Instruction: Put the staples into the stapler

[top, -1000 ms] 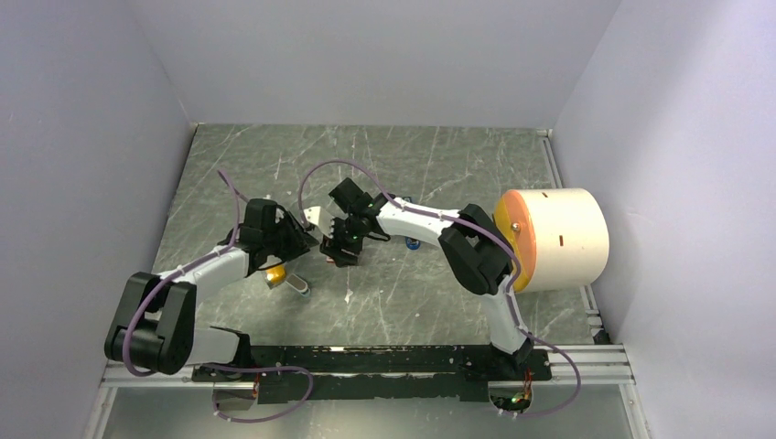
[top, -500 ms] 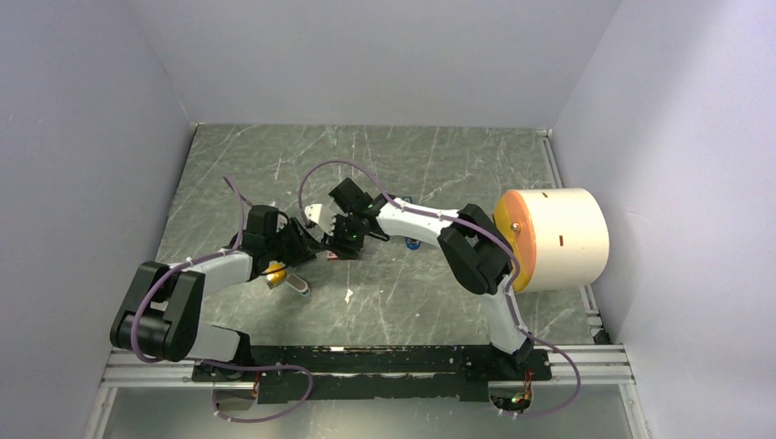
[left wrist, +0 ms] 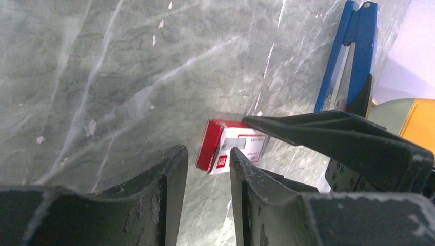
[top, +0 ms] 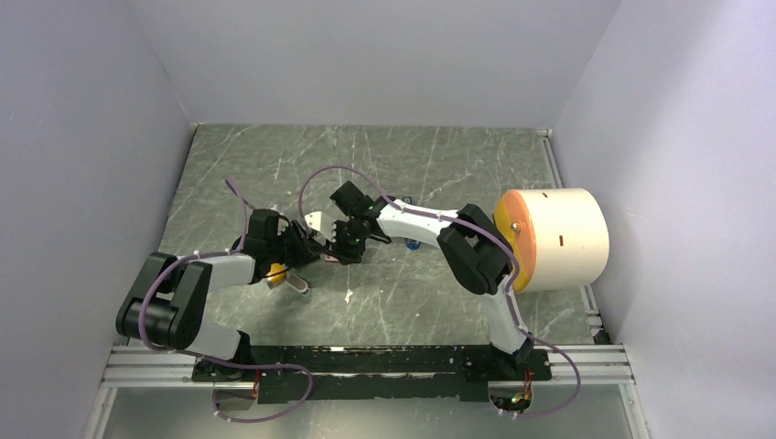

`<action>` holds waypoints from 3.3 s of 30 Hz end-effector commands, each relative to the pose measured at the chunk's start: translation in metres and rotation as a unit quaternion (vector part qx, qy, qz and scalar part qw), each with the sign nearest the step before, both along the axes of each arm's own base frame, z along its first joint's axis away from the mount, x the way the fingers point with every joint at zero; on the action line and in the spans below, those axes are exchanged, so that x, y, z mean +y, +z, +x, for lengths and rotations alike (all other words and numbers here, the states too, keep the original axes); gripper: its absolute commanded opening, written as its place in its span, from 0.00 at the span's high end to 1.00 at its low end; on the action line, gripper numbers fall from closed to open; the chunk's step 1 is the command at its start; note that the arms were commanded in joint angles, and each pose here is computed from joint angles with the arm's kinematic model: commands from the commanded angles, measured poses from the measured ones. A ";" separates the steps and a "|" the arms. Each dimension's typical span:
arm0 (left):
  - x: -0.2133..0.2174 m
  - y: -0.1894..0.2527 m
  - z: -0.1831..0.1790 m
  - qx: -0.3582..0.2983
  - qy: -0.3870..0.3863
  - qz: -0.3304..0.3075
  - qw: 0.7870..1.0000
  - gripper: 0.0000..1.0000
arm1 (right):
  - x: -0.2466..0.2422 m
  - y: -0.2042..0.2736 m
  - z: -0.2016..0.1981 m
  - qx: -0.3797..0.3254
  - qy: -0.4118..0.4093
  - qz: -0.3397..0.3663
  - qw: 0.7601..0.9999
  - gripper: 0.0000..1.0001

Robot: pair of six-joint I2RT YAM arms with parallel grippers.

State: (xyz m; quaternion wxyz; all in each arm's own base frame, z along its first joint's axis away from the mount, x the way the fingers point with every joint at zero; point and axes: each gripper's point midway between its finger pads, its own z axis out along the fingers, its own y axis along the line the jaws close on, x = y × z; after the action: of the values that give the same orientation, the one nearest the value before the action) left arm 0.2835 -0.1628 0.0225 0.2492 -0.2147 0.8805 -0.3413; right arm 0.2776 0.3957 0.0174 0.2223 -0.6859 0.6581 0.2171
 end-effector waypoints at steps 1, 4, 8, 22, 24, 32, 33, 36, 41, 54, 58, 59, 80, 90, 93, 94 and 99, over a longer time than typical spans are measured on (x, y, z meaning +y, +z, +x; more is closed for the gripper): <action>-0.008 0.009 0.010 -0.034 -0.010 -0.031 0.999 0.60 | -0.001 -0.007 -0.011 0.015 0.037 -0.012 0.999 0.53; -0.011 0.006 0.011 -0.038 -0.017 -0.038 0.998 0.62 | -0.003 -0.011 -0.010 0.016 0.041 -0.018 0.999 0.57; -0.015 0.001 0.008 -0.039 -0.022 -0.053 0.998 0.68 | -0.005 -0.013 -0.010 0.014 0.045 -0.019 0.999 0.59; -0.028 -0.002 -0.006 -0.016 -0.049 -0.101 0.994 0.81 | 0.008 -0.008 0.002 0.005 0.032 -0.001 0.999 0.59; -0.031 -0.002 -0.008 -0.004 -0.054 -0.109 0.993 0.81 | 0.012 -0.007 0.005 0.002 0.028 0.004 1.000 0.58; -0.044 0.013 -0.014 0.005 -0.078 -0.167 0.983 0.78 | 0.023 -0.002 0.013 -0.005 0.019 0.020 1.000 0.56; -0.046 0.015 -0.015 0.005 -0.081 -0.171 0.982 0.78 | 0.023 -0.001 0.012 -0.005 0.019 0.021 1.000 0.56; -0.045 0.015 -0.015 0.002 -0.083 -0.165 0.983 0.78 | 0.025 0.000 0.014 -0.008 0.016 0.025 1.000 0.56; -0.042 0.011 -0.014 0.003 -0.080 -0.154 0.985 0.77 | 0.026 0.000 0.014 -0.007 0.013 0.027 1.000 0.55; -0.025 0.001 -0.003 0.008 -0.048 -0.080 0.996 0.60 | 0.006 0.060 0.018 -0.005 -0.083 0.092 0.992 0.26; -0.023 0.003 -0.003 0.006 -0.048 -0.072 0.996 0.52 | 0.003 0.090 0.029 -0.005 -0.172 0.145 0.974 0.25; -0.022 0.003 -0.004 0.005 -0.049 -0.070 0.996 0.51 | 0.002 0.096 0.032 0.000 -0.196 0.152 0.969 0.25; -0.040 0.019 0.030 -0.006 -0.071 -0.102 0.992 0.67 | -0.038 0.069 0.023 -0.086 -0.117 0.109 0.983 0.28; -0.043 0.005 0.040 0.032 -0.091 -0.081 0.992 0.60 | -0.042 0.065 0.031 -0.033 -0.040 0.122 0.991 0.27; -0.038 -0.001 0.037 0.041 -0.088 -0.061 0.993 0.53 | -0.041 0.060 0.031 -0.027 -0.067 0.123 0.990 0.27; -0.037 -0.003 0.037 0.044 -0.088 -0.054 0.994 0.52 | -0.040 0.059 0.030 -0.027 -0.074 0.126 0.989 0.26; -0.027 -0.012 0.034 0.053 -0.089 -0.015 0.995 0.51 | -0.038 0.048 0.015 -0.012 -0.082 0.122 0.989 0.24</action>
State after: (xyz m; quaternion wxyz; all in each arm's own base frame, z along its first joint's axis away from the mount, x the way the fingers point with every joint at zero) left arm 0.3245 -0.2005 0.0243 0.1731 -0.1668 0.8812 -0.4070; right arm 0.3015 0.3524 0.0756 0.3355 -0.6067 0.6723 0.2597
